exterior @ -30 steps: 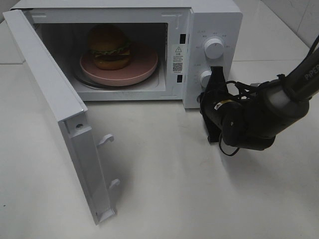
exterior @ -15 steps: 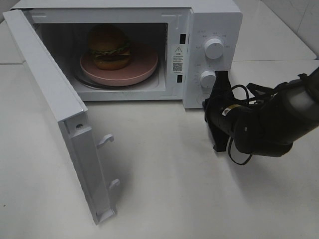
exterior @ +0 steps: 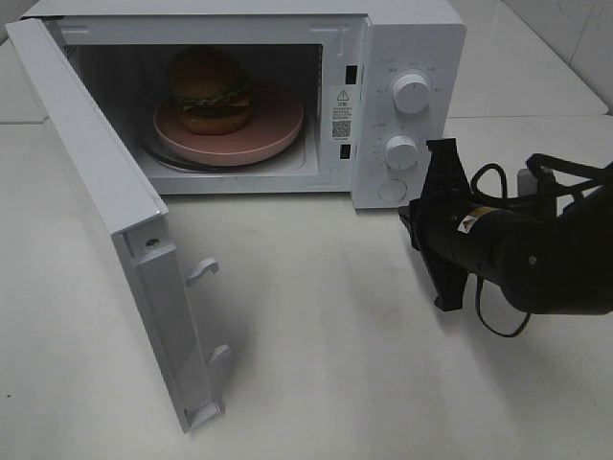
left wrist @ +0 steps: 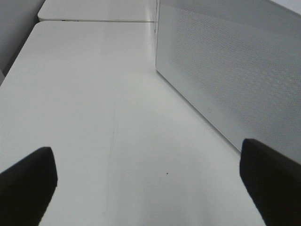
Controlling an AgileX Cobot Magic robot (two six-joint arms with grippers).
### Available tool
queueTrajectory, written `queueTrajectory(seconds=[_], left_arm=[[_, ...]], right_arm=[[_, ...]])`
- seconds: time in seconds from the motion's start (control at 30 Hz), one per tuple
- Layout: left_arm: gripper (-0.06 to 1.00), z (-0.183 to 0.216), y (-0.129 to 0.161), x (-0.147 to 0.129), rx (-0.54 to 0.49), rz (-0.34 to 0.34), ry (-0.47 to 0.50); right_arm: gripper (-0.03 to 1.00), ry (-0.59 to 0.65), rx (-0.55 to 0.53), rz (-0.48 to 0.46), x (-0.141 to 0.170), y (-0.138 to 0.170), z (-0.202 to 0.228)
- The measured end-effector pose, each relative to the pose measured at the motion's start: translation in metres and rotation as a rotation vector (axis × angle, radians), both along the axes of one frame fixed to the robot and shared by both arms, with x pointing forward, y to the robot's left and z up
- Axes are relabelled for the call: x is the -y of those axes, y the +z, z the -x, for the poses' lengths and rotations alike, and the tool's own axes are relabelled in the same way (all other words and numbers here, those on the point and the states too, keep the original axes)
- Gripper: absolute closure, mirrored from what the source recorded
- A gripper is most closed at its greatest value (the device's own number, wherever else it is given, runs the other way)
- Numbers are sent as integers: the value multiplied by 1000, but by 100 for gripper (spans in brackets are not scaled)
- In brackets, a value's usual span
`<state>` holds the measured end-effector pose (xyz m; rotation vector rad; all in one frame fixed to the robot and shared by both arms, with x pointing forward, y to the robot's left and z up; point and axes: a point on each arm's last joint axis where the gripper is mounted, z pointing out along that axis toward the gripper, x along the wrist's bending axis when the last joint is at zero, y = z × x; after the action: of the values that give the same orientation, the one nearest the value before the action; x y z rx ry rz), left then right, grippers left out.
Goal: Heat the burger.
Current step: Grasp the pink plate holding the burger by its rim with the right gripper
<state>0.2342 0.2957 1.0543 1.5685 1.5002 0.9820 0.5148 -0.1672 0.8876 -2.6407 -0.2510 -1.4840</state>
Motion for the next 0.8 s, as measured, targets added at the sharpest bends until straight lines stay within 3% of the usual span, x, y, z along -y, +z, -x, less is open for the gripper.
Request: queueTrajectory(seconds=[0.17,0.4,0.8], left_arm=[[-3,0,0,0,0,0,0],[-3,0,0,0,0,0,0],[-3,0,0,0,0,0,0]], right_arm=[[95,62,-63,28,0,13,10],[95,138,-70,73,0,31,17],[95,357,-120,219,-1,51,36]])
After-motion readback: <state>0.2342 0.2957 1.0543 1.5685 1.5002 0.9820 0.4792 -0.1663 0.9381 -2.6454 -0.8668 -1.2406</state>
